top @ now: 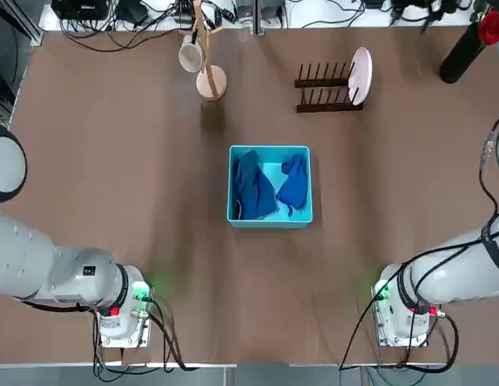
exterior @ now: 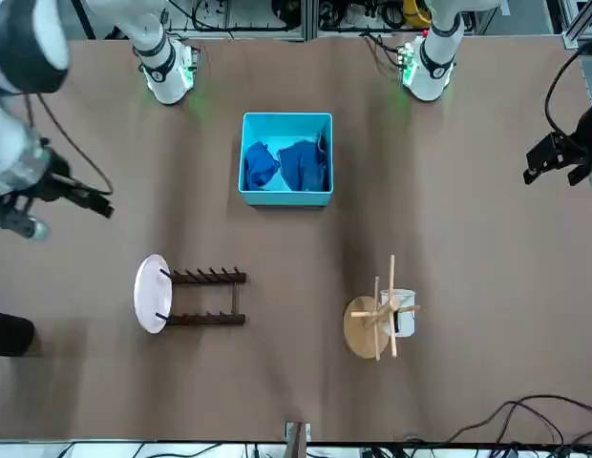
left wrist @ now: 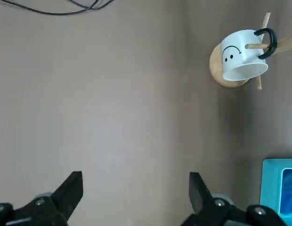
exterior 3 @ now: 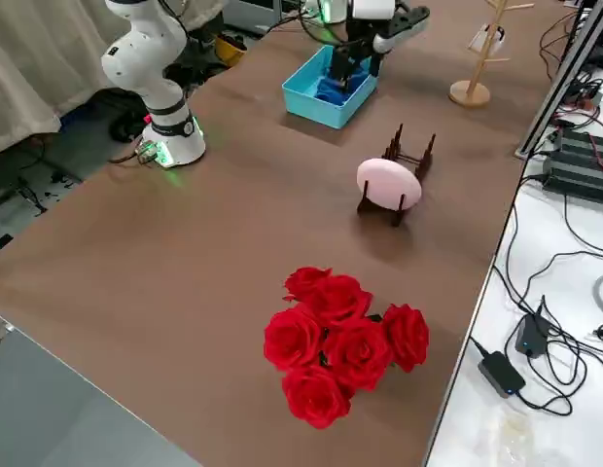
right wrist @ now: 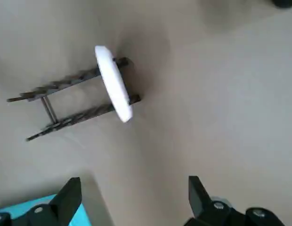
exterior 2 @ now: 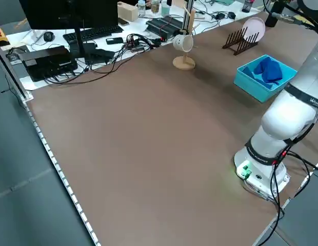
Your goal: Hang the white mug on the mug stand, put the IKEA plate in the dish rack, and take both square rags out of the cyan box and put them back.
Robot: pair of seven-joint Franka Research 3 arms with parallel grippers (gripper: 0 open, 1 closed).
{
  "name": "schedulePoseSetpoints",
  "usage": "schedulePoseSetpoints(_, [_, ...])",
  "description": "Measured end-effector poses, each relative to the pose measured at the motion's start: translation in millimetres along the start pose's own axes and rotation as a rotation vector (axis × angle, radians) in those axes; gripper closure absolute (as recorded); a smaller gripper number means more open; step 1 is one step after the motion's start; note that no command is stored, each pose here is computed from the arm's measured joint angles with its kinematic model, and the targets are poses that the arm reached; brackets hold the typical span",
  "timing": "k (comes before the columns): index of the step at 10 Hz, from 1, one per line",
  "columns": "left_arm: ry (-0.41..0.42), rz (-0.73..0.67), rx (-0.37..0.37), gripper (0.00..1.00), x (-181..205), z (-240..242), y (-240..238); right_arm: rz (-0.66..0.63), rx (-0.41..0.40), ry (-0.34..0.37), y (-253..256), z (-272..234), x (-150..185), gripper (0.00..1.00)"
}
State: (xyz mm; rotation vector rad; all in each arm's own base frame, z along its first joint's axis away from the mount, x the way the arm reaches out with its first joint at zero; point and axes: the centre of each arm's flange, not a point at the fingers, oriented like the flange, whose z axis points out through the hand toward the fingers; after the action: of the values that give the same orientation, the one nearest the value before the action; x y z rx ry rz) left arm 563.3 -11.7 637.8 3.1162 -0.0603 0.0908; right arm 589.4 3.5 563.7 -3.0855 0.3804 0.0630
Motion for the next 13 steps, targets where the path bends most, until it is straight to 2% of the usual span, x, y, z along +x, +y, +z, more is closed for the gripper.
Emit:
schedulePoseSetpoints(1, [0.002, 0.000, 0.000, 0.01, -0.2, -0.9, 0.2, -0.079, 0.004, 0.013, 30.7, -6.8, 7.6, 0.00])
schedulePoseSetpoints(3, [0.003, 0.001, 0.000, 0.01, -0.5, -1.7, 0.6, -0.129, 0.003, 0.038, 62.4, -28.4, 12.1, 0.00])
schedulePoseSetpoints(7, [0.005, 0.026, -0.002, 0.01, -0.9, -2.7, 16.9, -0.130, 0.000, 0.042, 70.0, -60.9, -1.7, 0.00])
schedulePoseSetpoints(13, [0.004, -0.017, -0.001, 0.01, -1.1, -2.5, 7.4, -0.143, -0.005, 0.048, 61.9, -65.8, -6.4, 0.00])
